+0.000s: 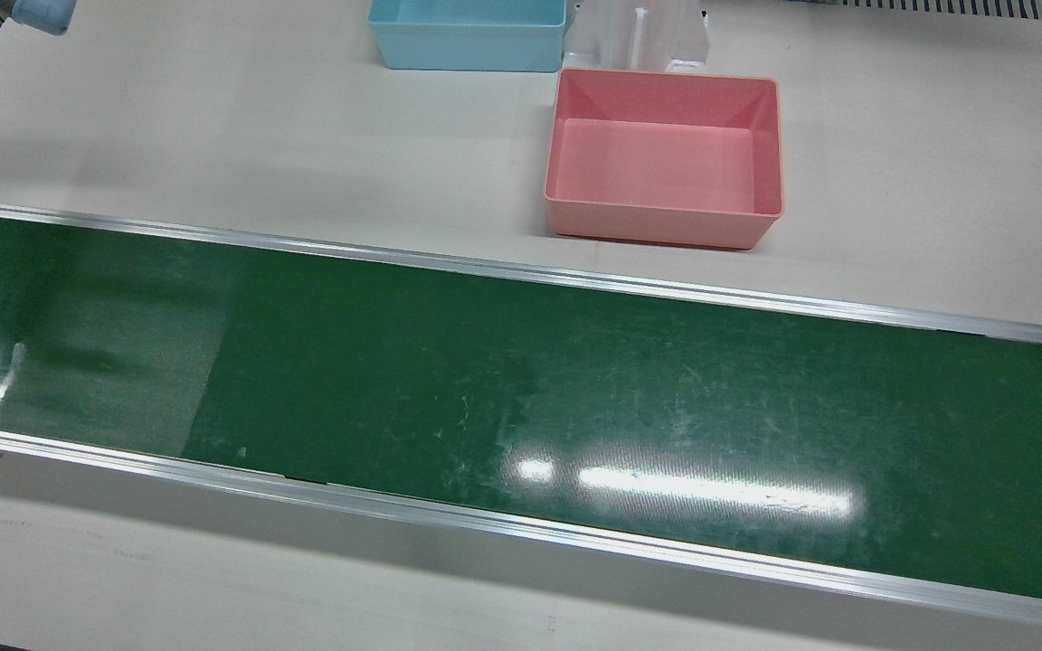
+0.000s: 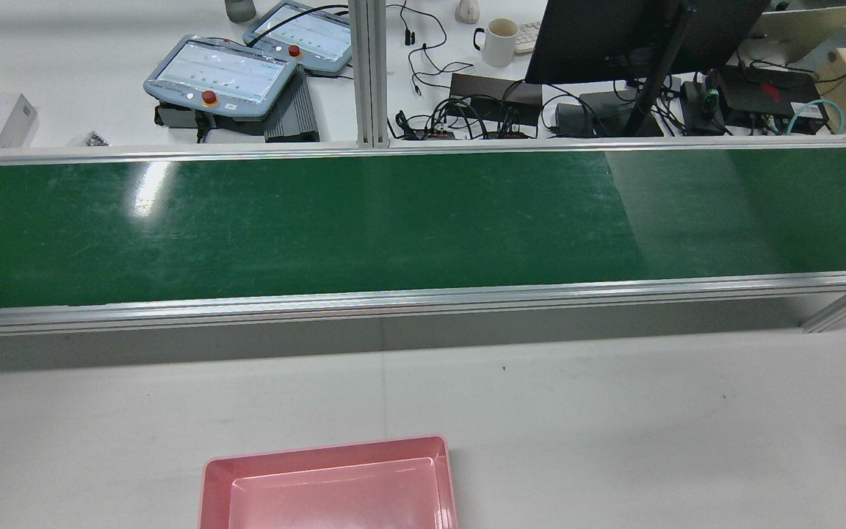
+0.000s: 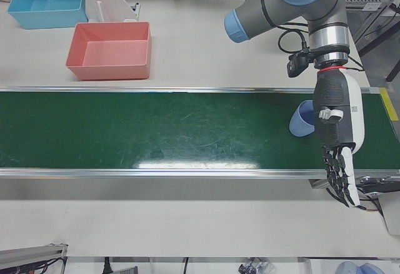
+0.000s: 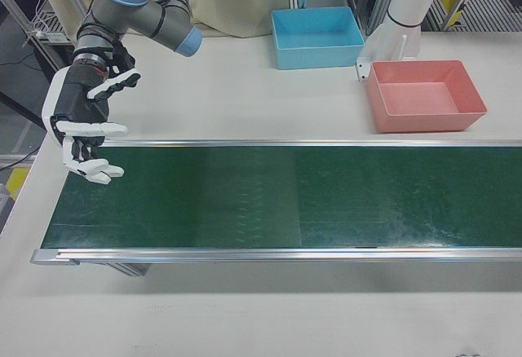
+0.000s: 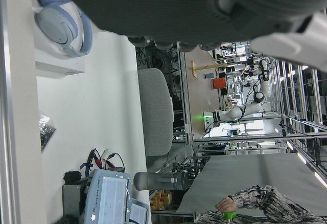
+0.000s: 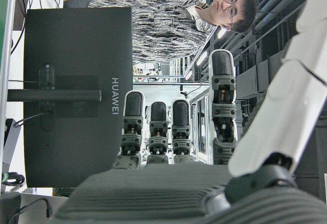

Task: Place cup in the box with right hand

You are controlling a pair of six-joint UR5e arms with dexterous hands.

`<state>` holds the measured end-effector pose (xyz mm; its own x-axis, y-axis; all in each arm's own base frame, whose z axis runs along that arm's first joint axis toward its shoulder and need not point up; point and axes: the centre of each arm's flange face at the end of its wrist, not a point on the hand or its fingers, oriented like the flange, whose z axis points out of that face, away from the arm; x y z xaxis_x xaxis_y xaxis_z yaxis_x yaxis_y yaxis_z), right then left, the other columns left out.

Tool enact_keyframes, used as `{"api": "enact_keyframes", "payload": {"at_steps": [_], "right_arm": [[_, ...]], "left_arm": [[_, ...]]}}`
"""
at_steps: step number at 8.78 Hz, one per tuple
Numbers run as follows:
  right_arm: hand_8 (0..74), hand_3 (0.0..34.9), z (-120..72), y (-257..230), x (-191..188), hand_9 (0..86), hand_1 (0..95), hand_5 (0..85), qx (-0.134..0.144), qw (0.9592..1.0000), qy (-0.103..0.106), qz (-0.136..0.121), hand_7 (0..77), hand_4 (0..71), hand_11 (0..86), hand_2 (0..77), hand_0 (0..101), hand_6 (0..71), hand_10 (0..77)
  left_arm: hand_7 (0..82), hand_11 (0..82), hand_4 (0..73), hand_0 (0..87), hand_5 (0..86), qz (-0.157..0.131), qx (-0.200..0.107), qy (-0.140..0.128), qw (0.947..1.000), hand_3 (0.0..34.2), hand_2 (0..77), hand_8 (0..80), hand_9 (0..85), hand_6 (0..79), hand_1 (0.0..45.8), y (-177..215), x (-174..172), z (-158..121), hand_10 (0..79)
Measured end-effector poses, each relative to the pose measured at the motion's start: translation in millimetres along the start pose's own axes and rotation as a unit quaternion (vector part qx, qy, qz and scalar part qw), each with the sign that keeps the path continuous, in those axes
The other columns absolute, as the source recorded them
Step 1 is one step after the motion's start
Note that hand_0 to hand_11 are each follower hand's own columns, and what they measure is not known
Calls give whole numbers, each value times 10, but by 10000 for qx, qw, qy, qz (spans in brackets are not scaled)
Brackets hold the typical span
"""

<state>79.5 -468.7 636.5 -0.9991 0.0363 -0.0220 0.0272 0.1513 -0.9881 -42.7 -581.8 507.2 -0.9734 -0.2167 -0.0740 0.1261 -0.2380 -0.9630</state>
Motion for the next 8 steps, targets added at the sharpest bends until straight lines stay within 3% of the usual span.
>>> {"api": "enact_keyframes", "payload": {"at_steps": [8], "right_arm": [[175, 0, -3, -5, 6, 289, 104, 49, 4, 10000, 7, -1, 491, 518, 327, 49, 486, 136, 224]], "left_arm": [[0, 0, 0, 0, 0, -1, -4, 4, 10000, 0, 5, 0, 5, 0, 5, 3, 4, -3, 0]]}}
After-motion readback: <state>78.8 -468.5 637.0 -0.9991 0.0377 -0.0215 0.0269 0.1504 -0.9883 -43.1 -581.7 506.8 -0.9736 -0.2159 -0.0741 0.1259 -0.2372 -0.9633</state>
